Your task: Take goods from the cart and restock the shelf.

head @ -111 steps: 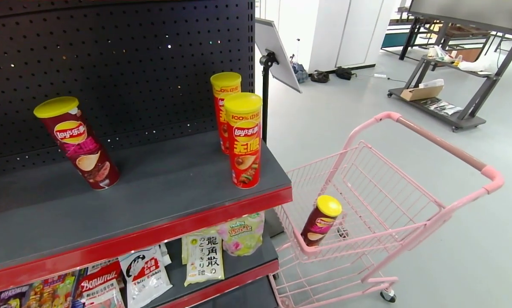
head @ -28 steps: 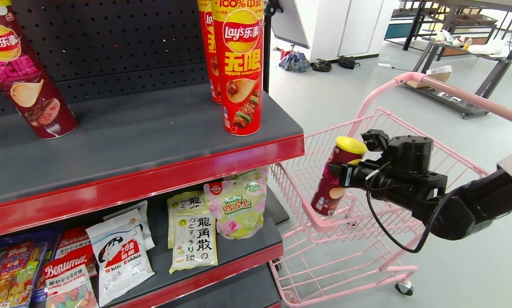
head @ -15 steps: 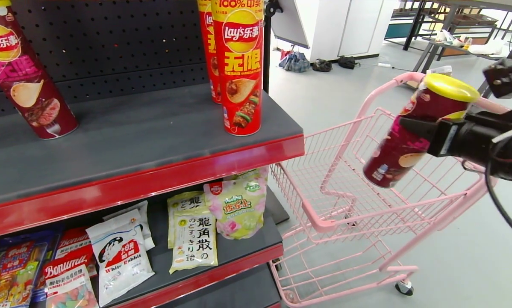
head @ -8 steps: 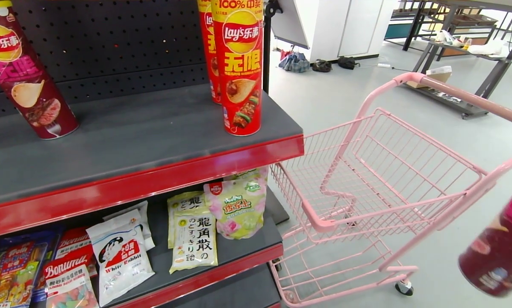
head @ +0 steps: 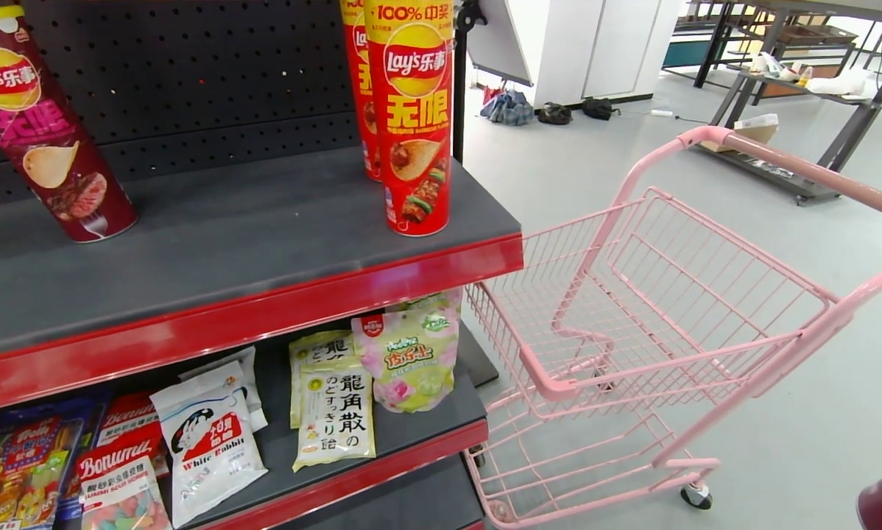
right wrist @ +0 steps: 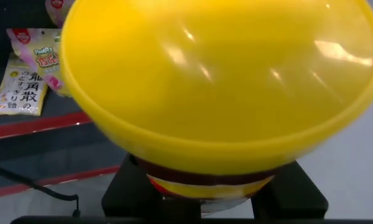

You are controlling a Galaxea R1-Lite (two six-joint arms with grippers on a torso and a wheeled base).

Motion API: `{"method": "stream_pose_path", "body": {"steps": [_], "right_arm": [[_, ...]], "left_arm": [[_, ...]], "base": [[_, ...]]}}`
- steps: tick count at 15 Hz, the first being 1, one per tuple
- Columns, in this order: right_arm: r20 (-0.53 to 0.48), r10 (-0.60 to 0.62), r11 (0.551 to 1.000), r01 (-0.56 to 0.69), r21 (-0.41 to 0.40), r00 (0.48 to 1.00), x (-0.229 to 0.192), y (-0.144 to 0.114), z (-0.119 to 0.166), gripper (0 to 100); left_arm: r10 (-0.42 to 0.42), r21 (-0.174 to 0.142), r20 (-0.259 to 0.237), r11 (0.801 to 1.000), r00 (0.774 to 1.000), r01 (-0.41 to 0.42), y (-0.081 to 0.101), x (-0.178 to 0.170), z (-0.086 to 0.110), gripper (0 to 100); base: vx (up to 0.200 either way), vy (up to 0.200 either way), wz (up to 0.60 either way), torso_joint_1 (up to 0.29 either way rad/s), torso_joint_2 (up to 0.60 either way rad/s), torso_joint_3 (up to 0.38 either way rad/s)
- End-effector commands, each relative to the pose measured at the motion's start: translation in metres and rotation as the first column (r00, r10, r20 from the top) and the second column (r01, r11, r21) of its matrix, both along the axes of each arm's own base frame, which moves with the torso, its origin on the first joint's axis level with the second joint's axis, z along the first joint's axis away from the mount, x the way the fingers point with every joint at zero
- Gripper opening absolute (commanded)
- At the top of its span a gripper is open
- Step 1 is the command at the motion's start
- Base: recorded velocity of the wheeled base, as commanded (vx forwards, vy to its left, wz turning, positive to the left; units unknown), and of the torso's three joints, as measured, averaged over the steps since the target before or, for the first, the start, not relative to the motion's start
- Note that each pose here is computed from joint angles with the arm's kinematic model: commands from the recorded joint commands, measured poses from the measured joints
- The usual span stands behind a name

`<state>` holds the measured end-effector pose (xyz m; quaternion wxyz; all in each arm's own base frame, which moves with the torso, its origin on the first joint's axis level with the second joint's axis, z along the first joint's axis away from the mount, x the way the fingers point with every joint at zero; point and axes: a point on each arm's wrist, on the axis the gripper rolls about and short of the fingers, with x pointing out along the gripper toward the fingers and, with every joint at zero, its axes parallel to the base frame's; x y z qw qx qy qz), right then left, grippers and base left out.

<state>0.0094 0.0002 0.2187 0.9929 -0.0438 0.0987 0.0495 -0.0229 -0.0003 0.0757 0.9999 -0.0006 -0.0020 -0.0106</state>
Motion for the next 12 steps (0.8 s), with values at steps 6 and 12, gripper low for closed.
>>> {"method": "stream_pose_path", "body": {"steps": [6, 12], "right_arm": [[0.024, 0.005, 1.000, -0.004, -0.015, 1.000, -0.0033, -0.0005, 0.0018, 0], [0.013, 0.008, 1.000, -0.008, -0.020, 1.000, 0.0014, 0.0003, 0.0047, 0]], "left_arm": [[0.000, 0.000, -0.001, 1.000, 1.000, 0.000, 0.0000, 0.0001, 0.0001, 100], [0.001, 0.000, -0.001, 1.000, 1.000, -0.001, 0.0000, 0.0001, 0.0001, 100]], "base": [[0.000, 0.000, 0.00, 0.137, -0.46, -0.315], [0.000, 0.000, 0.00, 0.214, -0.58, -0.381]]}}
